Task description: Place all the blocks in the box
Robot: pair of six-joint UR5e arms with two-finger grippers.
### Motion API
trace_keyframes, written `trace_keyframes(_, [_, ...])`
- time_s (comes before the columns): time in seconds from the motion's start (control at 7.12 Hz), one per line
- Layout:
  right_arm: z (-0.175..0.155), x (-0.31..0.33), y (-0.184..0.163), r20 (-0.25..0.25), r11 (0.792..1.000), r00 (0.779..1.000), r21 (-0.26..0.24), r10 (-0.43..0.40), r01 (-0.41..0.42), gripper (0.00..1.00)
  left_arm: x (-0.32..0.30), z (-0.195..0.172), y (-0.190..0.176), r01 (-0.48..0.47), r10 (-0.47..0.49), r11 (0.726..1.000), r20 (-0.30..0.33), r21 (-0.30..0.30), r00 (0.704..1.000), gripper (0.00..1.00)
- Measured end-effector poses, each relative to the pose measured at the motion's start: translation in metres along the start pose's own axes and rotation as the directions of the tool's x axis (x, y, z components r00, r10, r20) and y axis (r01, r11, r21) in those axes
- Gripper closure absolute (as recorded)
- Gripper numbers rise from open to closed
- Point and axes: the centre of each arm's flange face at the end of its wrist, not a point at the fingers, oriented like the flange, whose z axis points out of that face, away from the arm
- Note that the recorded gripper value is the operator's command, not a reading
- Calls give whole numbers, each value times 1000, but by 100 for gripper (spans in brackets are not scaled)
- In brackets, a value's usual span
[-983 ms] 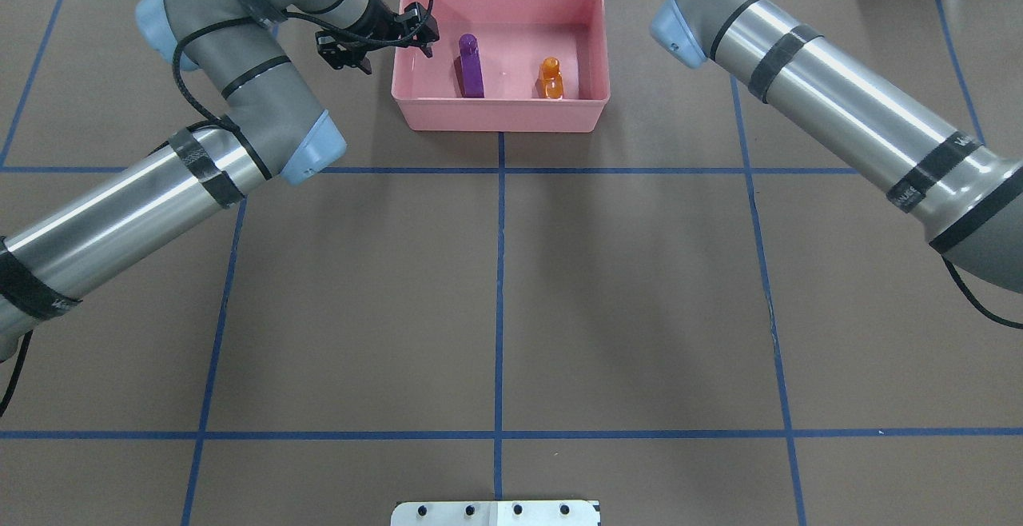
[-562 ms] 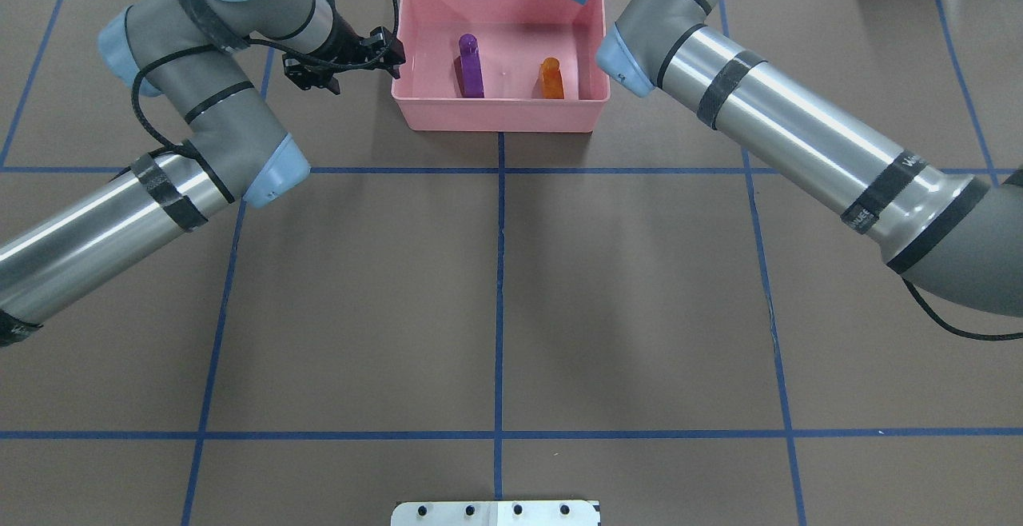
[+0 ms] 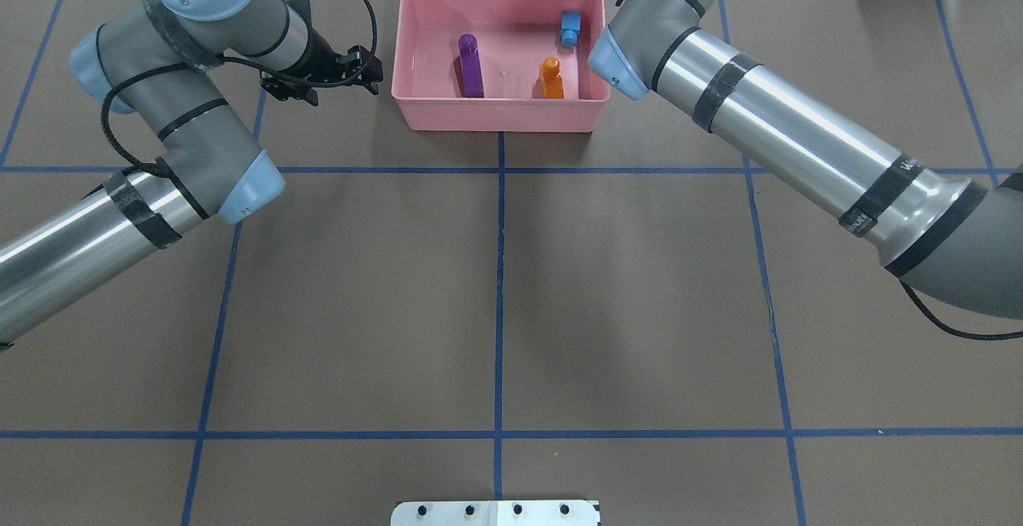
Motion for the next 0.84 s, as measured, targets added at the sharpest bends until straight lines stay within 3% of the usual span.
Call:
trace_keyframes(0.42, [-64,41,-27,-30,990,993,-84,-112,109,0,-68,-56,61,-21,21,1000,-45,-6,999,0])
trace_keyframes(0.84, [-96,166,-28,12,975,982,-118,-191,191,0,-132,-108,124,-24,19,996,-59,-84,998,0])
